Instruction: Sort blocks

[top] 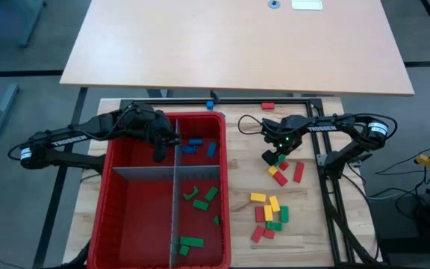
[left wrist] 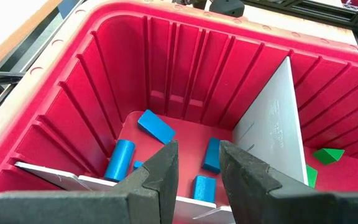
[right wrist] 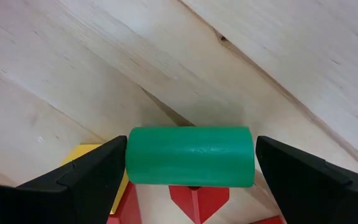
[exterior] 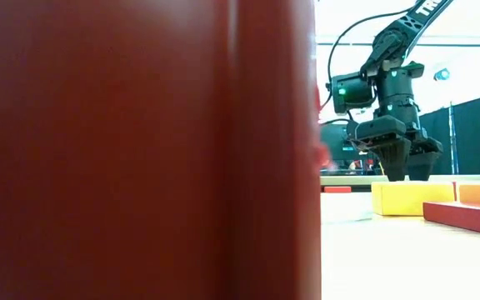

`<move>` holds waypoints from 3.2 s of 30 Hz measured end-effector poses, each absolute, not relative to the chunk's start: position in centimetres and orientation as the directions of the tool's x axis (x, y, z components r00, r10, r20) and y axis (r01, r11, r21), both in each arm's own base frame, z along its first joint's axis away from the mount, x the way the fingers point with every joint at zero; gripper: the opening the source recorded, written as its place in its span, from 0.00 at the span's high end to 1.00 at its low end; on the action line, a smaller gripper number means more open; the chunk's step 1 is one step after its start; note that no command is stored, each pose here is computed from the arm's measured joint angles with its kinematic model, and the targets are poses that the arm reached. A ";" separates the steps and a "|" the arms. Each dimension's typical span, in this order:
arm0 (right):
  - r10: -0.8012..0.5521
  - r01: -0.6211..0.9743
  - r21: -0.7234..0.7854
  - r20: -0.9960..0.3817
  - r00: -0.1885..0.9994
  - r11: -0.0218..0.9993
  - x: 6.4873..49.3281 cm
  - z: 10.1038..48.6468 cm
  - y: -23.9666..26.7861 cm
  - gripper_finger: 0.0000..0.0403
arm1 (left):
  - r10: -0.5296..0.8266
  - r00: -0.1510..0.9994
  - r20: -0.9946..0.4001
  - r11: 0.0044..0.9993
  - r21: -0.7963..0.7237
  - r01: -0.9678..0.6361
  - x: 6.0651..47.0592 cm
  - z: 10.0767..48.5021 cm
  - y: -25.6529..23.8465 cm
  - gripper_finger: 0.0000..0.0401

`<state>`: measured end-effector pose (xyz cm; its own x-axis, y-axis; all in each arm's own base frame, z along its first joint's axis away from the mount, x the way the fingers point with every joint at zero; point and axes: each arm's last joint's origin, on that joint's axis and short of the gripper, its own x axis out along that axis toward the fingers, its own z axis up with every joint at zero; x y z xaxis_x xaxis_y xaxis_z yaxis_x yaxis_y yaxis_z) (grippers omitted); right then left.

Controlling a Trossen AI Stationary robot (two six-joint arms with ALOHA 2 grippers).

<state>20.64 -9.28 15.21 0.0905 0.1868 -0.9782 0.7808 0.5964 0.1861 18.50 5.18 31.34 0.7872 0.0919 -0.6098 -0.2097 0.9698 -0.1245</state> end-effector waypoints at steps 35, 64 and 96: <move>0.209 0.764 0.225 -0.970 0.121 0.604 20.3 16.6 -9.0 0.34 | 0.092 0.787 -0.610 0.965 -0.140 -0.221 18.5 31.3 5.2 0.74; 0.375 -0.095 0.629 -0.329 0.867 0.772 25.6 32.2 2.4 0.34 | 0.096 0.791 -0.604 0.963 -0.146 -0.228 18.5 31.4 5.2 0.74; 0.435 -0.115 0.525 -0.541 0.720 0.843 34.4 30.9 4.9 0.16 | 0.093 0.784 -0.614 0.960 -0.155 -0.235 18.5 31.3 5.2 0.74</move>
